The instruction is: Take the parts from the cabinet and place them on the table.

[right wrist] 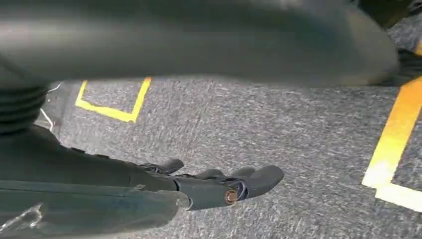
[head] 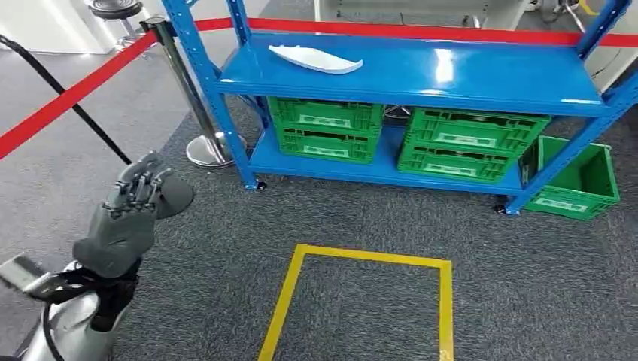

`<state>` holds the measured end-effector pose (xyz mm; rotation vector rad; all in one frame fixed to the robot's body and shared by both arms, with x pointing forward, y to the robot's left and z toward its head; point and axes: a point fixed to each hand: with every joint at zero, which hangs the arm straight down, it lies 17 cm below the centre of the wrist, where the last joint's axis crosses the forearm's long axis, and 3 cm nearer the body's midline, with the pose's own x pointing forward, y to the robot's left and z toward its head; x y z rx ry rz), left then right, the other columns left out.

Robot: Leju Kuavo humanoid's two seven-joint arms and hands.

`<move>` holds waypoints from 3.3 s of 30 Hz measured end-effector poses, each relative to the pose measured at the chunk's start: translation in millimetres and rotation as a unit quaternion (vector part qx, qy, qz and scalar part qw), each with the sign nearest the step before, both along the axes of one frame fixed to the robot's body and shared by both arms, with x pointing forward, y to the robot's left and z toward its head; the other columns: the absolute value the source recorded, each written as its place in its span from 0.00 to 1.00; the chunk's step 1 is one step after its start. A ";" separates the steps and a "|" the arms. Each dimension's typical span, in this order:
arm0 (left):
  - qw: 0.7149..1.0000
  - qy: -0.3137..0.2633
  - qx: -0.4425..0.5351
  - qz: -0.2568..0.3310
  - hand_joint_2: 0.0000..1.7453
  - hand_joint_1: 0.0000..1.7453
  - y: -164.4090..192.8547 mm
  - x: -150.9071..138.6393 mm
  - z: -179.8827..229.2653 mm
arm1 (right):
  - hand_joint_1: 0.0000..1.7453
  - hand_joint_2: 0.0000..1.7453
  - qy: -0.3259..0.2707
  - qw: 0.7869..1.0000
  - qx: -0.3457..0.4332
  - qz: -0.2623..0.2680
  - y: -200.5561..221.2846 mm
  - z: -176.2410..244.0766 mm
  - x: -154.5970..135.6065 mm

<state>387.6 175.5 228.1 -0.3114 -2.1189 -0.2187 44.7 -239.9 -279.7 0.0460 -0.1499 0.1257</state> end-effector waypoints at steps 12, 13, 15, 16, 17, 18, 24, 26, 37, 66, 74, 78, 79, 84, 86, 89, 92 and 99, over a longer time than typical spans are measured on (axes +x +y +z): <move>0.986 -0.126 -0.047 -0.098 0.00 0.00 -54.0 -63.1 89.5 | 0.00 0.00 -0.001 1.000 0.016 0.013 13.4 1.6 1.4; 0.983 -0.134 -0.053 -0.110 0.00 0.00 -59.4 -70.0 96.3 | 0.00 0.00 -0.002 1.000 0.017 0.016 14.0 1.7 2.5; 0.979 -0.148 -0.064 -0.126 0.00 0.00 -65.0 -81.0 107.2 | 0.00 0.00 -0.005 0.999 0.022 0.022 19.9 2.8 6.6; 0.977 -0.155 -0.066 -0.131 0.00 0.00 -66.8 -84.8 112.0 | 0.00 0.00 -0.005 0.999 0.024 0.023 21.5 3.1 7.6; 0.976 -0.158 -0.068 -0.136 0.00 0.00 -68.2 -88.1 115.1 | 0.00 0.00 -0.005 0.999 0.025 0.024 22.7 3.2 6.9; 0.974 -0.161 -0.070 -0.141 0.00 0.00 -69.3 -90.8 116.8 | 0.00 0.00 -0.004 0.999 0.025 0.024 23.4 3.2 6.3; 0.971 -0.172 -0.069 -0.151 0.00 0.00 -71.3 -99.1 123.1 | 0.00 0.00 -0.005 0.999 0.028 0.018 25.0 3.6 8.4; 0.971 -0.172 -0.067 -0.153 0.00 0.00 -72.1 -100.0 122.3 | 0.00 0.00 -0.004 0.999 0.028 0.016 25.3 3.6 7.9; 0.968 -0.179 -0.071 -0.160 0.00 0.00 -72.8 -106.6 128.5 | 0.00 0.00 -0.004 0.999 0.032 0.016 29.7 4.2 8.7; 0.965 -0.175 -0.074 -0.181 0.00 0.00 -76.7 -112.3 126.9 | 0.00 0.00 -0.002 0.999 0.035 0.015 34.2 4.6 8.0; 0.964 -0.174 -0.078 -0.185 0.00 0.00 -76.9 -113.0 127.5 | 0.00 0.00 0.001 0.999 0.035 0.016 34.9 4.5 6.3; 0.963 -0.174 -0.079 -0.188 0.00 0.00 -77.5 -113.6 128.0 | 0.00 0.00 0.000 0.999 0.036 0.016 35.8 4.7 7.6; 0.963 -0.174 -0.079 -0.188 0.00 0.00 -77.6 -113.8 128.1 | 0.00 0.00 0.002 0.999 0.036 0.016 35.8 4.5 6.3; 0.963 -0.175 -0.080 -0.189 0.00 0.00 -77.4 -113.8 128.8 | 0.00 0.00 0.001 0.999 0.034 0.015 34.6 4.3 6.7; 0.963 -0.174 -0.082 -0.190 0.00 0.00 -77.2 -114.0 128.6 | 0.00 0.00 0.001 0.999 0.034 0.015 34.5 4.3 6.6; 0.963 -0.174 -0.082 -0.190 0.00 0.00 -77.3 -114.2 128.7 | 0.00 0.00 0.002 0.999 0.034 0.015 35.0 4.4 6.4; 0.962 -0.175 -0.083 -0.191 0.00 0.00 -77.5 -114.2 129.5 | 0.00 0.00 0.002 0.999 0.034 0.015 34.9 4.4 6.5; 0.962 -0.176 -0.083 -0.193 0.00 0.00 -77.7 -115.3 130.4 | 0.00 0.00 0.002 0.999 0.035 0.015 35.3 4.4 6.3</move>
